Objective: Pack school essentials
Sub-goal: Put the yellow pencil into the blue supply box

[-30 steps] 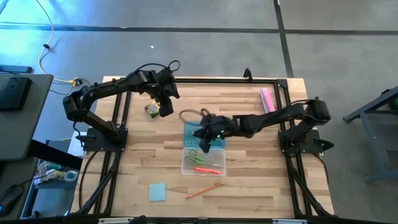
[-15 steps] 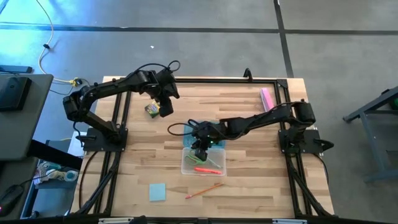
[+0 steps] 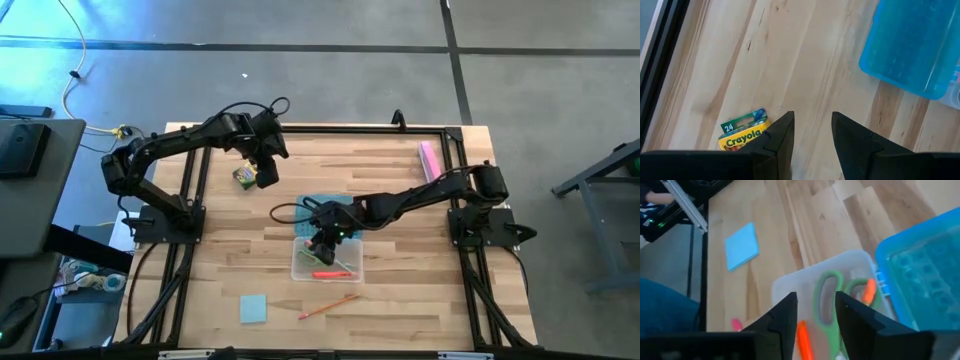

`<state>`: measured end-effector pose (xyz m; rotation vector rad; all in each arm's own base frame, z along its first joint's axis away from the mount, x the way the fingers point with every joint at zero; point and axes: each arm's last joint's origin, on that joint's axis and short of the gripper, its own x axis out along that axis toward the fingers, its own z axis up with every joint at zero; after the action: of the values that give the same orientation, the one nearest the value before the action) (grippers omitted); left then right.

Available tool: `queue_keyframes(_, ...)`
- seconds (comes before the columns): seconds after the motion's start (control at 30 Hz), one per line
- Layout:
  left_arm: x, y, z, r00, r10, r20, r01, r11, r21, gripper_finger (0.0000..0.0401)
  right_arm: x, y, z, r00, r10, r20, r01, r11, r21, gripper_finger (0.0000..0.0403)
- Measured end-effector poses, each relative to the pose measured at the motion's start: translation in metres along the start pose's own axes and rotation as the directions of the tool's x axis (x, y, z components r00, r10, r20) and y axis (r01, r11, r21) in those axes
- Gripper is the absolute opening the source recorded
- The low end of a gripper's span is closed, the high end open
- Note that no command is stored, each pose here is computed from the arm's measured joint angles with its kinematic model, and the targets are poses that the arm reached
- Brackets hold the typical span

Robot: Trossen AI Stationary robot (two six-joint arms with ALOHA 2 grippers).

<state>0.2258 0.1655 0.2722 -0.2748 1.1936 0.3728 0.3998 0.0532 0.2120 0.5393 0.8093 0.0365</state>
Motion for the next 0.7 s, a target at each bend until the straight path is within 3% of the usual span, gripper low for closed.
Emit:
queue_keyframes(0.2, 0.000, 0.000, 0.000, 1.000, -0.004, -0.001, 0.004, 0.999, -0.044, 0.0120, -0.011, 0.001, 0.002, 1.000, -0.003, -0.006, 0.003, 0.999, 0.046, 0.0128)
queue_keyframes(0.4, 0.001, -0.013, 0.000, 0.993, -0.117, -0.006, 0.117, 0.991, -0.068, 0.0134, -0.050, 0.005, 0.005, 0.986, -0.165, 0.037, 0.164, 0.986, 0.025, 0.0119)
queue_keyframes(0.7, 0.002, -0.066, 0.002, 0.977, -0.209, -0.039, 0.208, 0.978, -0.024, 0.0190, -0.132, 0.012, 0.000, 0.919, -0.375, 0.125, 0.376, 0.926, 0.012, 0.0117)
